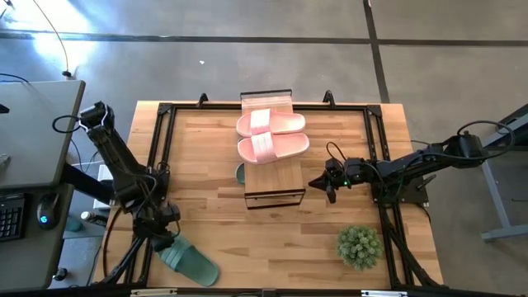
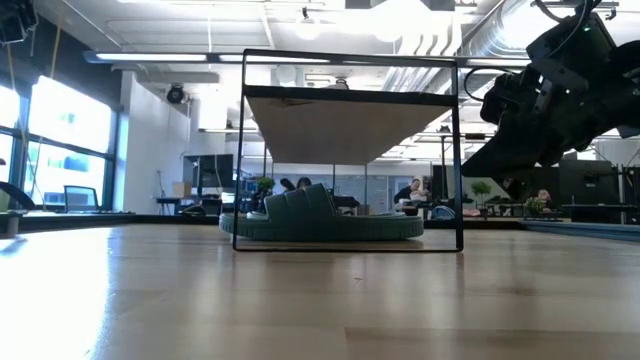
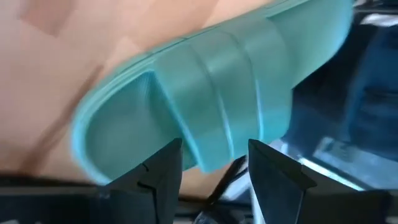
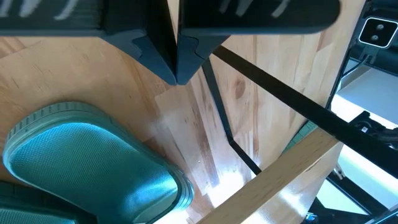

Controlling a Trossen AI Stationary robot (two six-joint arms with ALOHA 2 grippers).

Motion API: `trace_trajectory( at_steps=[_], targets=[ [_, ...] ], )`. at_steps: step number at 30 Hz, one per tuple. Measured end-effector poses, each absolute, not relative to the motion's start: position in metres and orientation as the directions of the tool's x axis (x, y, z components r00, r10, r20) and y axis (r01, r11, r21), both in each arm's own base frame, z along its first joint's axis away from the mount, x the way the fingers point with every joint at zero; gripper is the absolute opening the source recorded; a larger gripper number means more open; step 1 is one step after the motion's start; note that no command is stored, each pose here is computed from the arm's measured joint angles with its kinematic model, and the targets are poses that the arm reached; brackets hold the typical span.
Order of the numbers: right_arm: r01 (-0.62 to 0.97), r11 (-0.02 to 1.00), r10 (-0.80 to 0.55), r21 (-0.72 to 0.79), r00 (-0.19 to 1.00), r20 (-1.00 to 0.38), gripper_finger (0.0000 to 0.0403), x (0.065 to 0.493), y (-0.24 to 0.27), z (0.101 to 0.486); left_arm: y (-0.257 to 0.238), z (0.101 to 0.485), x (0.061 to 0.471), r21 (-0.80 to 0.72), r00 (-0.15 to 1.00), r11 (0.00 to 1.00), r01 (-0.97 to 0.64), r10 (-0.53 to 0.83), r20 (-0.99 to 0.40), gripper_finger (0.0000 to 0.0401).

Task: Pick and place slides into the shelf
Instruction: Put the green slide under the shelf

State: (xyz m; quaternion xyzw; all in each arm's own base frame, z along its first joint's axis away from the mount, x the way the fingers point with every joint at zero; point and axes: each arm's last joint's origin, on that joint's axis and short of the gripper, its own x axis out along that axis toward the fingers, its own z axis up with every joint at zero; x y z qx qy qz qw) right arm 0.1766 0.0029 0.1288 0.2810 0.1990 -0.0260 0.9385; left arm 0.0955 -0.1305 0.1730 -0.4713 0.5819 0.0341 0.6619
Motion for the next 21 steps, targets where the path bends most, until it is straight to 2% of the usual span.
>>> trace_trajectory(
  at_steps=[6,21],
  targets=[
    [0.164,0.836,0.063,0.524,0.919,-0.388,0.0000,0.177,0.003,0.129,-0.131,0.156,0.097,-0.668,0.396,0.486,-0.564,-0.551,-0.735,0.0168],
    [0.171,0.824,0.063,0.541,0.919,-0.388,0.0000,0.177,0.003,0.129,-0.129,0.152,0.093,-0.641,0.316,0.506,-0.577,-0.585,-0.747,0.0168]
  ],
)
